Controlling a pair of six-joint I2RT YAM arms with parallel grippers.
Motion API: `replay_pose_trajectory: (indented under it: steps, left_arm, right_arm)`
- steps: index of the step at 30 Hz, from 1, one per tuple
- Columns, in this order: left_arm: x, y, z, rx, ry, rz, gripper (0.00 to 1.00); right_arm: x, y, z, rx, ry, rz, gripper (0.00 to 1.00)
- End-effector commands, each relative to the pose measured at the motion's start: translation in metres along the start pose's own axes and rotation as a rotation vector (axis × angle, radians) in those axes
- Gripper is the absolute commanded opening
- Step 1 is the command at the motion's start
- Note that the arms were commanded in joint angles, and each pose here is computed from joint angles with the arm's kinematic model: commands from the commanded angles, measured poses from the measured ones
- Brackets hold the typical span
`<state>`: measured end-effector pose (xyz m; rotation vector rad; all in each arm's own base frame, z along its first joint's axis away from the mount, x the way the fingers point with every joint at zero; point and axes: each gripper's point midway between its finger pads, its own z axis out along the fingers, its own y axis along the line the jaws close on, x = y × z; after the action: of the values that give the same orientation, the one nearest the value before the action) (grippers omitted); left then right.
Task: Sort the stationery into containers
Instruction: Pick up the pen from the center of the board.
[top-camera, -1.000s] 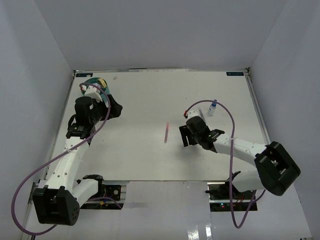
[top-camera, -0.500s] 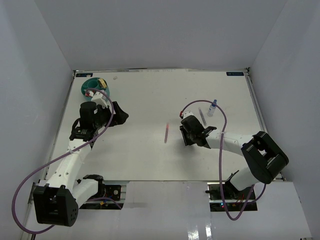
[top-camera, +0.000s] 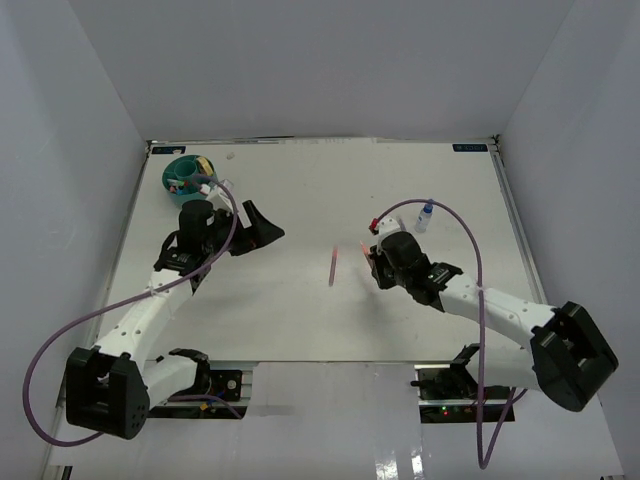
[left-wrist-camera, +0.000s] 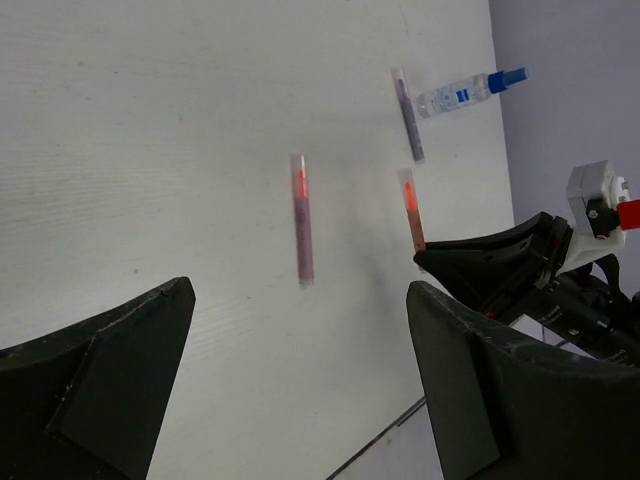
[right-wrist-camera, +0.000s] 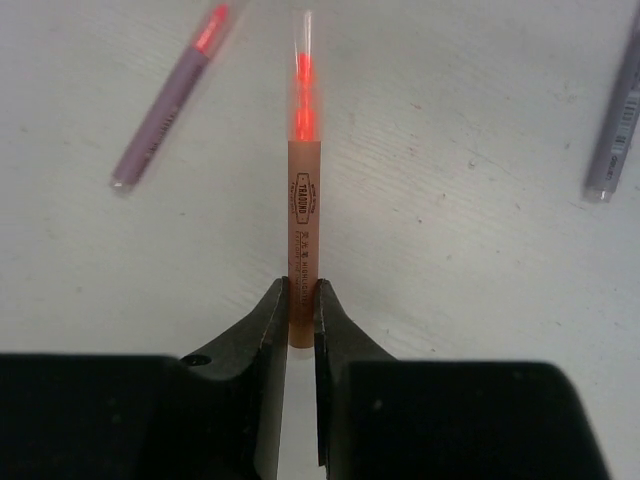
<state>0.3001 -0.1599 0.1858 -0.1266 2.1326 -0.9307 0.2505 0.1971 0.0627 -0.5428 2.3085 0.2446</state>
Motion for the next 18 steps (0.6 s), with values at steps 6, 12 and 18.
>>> replay_pose_trajectory:
  steps: [6,12,18]
  left_arm:
    - [-0.01,-0.088,0.031,0.164,-0.026,-0.014,0.98]
    - [-0.006,-0.126,0.061,0.187,-0.028,0.011,0.97]
    - [0.017,-0.148,0.083,0.2,0.017,0.036,0.91]
  right_arm:
    - [-0.072,0.047,-0.05,-0.308,-0.38,0.001,0.13]
    - [-0.089,0.066,-0.065,-0.415,-0.451,-0.007,0.15]
    - [-0.098,0.072,-0.069,-0.448,-0.487,0.015,0.15]
